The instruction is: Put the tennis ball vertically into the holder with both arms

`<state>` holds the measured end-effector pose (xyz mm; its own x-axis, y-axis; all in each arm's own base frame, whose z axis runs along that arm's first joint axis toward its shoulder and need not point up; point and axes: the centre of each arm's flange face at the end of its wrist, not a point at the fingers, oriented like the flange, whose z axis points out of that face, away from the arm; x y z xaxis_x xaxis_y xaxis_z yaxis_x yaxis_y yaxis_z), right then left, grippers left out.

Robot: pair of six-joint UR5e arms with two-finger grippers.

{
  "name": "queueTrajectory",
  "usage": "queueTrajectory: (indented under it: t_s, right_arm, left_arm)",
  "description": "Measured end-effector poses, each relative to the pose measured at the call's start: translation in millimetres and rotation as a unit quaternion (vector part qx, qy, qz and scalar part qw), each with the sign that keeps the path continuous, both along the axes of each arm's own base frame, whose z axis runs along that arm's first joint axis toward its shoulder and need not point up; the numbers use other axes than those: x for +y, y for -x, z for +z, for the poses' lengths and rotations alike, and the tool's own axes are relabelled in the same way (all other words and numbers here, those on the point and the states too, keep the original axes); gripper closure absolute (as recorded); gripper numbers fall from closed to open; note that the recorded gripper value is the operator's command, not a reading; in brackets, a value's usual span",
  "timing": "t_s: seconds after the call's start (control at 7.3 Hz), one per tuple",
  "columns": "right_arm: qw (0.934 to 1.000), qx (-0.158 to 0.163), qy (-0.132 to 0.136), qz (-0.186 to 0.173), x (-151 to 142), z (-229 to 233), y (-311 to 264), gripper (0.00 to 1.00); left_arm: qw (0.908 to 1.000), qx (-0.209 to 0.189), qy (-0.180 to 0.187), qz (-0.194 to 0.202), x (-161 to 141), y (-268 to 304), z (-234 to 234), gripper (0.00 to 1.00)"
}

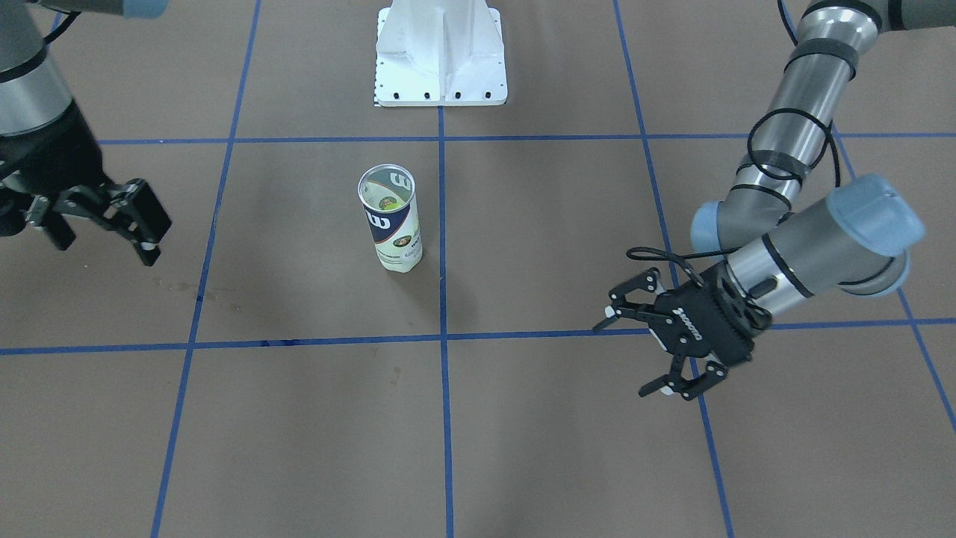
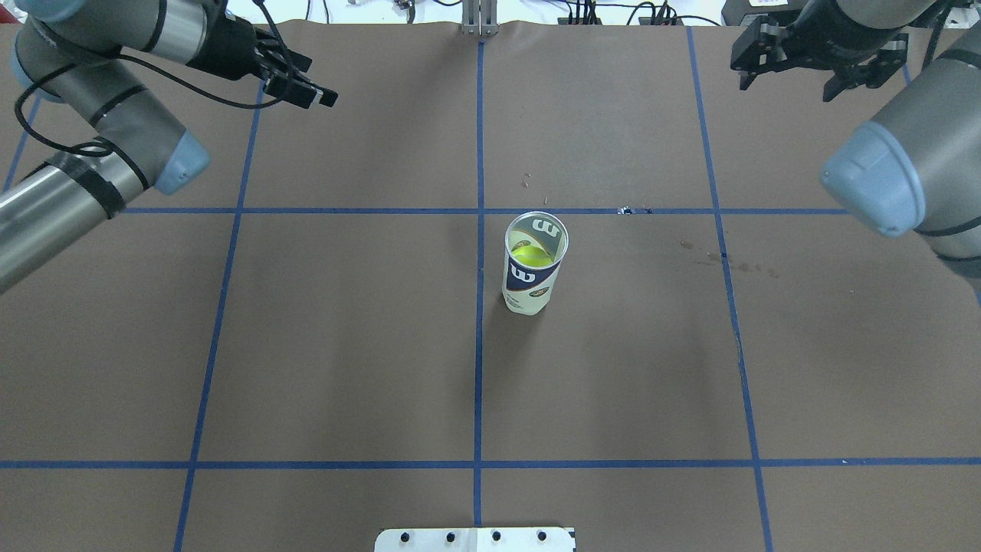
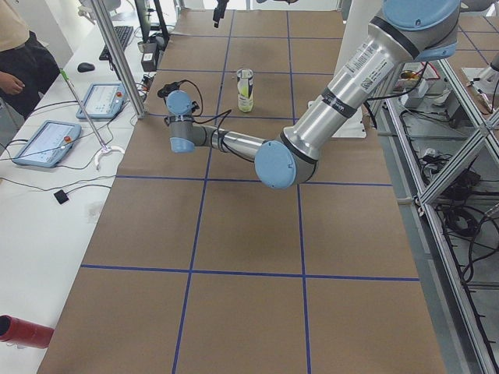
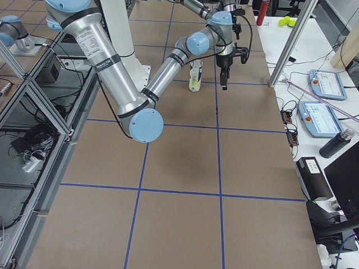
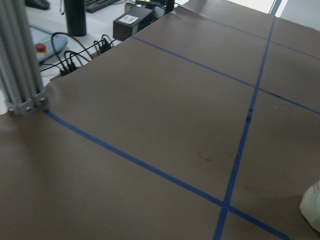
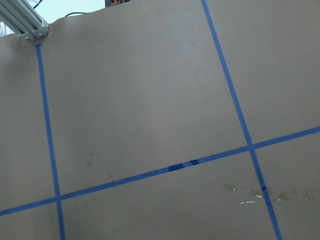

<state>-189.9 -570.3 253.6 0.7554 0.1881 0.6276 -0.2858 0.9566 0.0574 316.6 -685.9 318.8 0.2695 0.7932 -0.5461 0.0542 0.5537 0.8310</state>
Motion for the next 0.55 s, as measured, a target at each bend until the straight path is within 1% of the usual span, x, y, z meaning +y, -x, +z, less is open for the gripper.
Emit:
queueTrajectory:
  t_s: [0.14,0.27,0.41,0.55]
  right_arm:
    - [0.9995,0.016,-0.002,-0.027,-16.0,34.7,-31.4,0.01]
    - [0.9985,0.022,-0.008,-0.050,-27.9,71.1,-60.4,0.01]
    - [0.9974,0.018,-0.020,-0.067,-34.2,113.5,-88.8,0.01]
    - [0.9956,0.013,-0.031,-0.087,-33.2,160.4,-117.5,0.01]
  left_arm:
    - [0.9990,-0.018,0.038,-0.012,-19.1,34.7,3.5,0.01]
    - [0.9967,-0.031,0.070,-0.027,-35.9,74.9,9.6,0.01]
    - [0.9936,-0.042,0.097,-0.039,-48.9,124.4,24.5,0.00]
    - [0.9906,-0.054,0.117,-0.047,-52.9,168.0,53.2,0.00]
